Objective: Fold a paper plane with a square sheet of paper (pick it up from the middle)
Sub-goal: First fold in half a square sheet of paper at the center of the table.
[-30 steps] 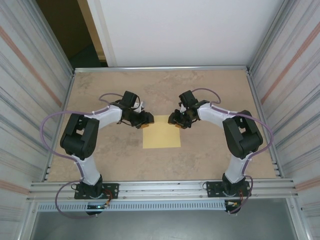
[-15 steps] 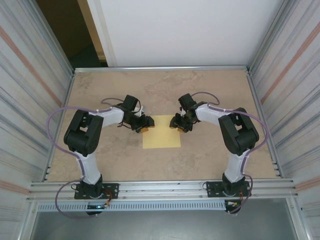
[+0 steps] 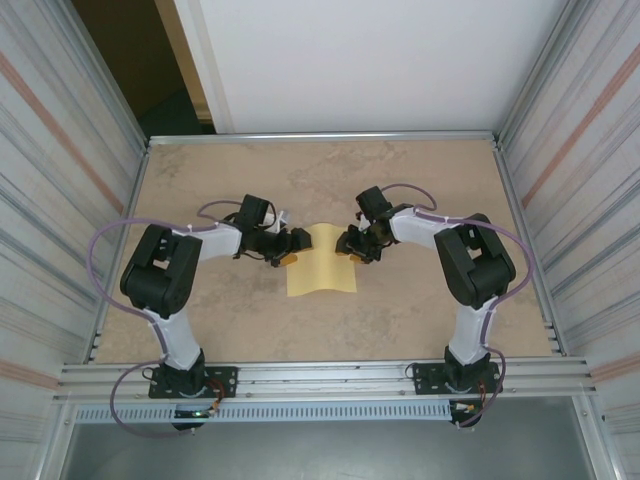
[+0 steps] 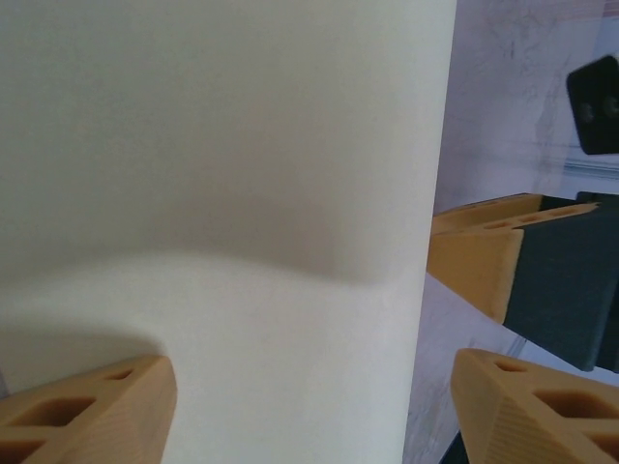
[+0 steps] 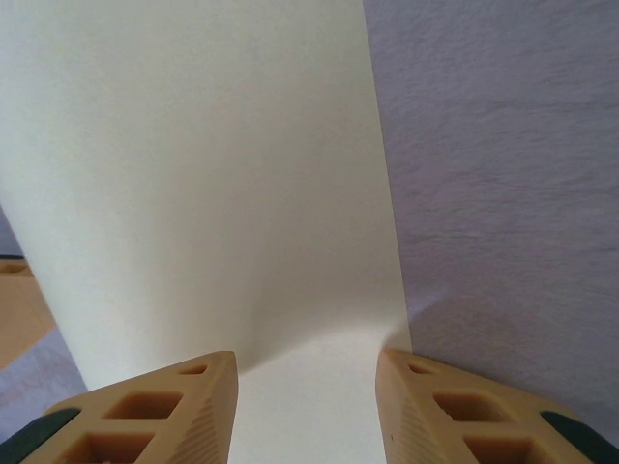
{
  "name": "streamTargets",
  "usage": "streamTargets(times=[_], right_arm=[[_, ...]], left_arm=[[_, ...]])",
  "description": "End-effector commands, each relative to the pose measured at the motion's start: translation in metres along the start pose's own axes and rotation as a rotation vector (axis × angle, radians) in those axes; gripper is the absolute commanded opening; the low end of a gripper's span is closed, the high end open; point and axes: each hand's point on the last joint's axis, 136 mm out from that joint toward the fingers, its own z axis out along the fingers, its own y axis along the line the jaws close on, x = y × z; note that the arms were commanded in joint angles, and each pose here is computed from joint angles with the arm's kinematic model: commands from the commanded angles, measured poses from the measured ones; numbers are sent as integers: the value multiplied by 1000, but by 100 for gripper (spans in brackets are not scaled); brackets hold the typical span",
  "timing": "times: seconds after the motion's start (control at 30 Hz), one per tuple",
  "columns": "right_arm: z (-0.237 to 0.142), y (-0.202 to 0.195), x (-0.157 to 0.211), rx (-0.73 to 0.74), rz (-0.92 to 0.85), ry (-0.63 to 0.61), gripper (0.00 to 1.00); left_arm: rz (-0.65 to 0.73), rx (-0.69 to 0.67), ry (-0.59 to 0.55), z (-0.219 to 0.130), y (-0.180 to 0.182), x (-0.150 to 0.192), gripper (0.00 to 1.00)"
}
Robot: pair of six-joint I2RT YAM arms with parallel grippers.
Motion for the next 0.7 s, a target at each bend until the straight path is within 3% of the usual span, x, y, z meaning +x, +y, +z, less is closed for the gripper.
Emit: streamTargets(times=[0.0,0.2,0.33,0.5,0.67], right_arm=[[19,-1,10,15,-13,55,43],[33,21,12,-35,-25,70,43],[41,33,15,-69,-21,83,43],[44,44,17,-116,-10,93,42],[42,51,18,-159,-4,97,41]], left_arm=[[-36,-59,1,3,25,11,80],[-36,-3,-32,-2,19,10,93],[-27,-21,-43,-7,19,9,93],[-48,-113,-7,-7,33,13,84],[-53,-123,6,-5,35,13,75]])
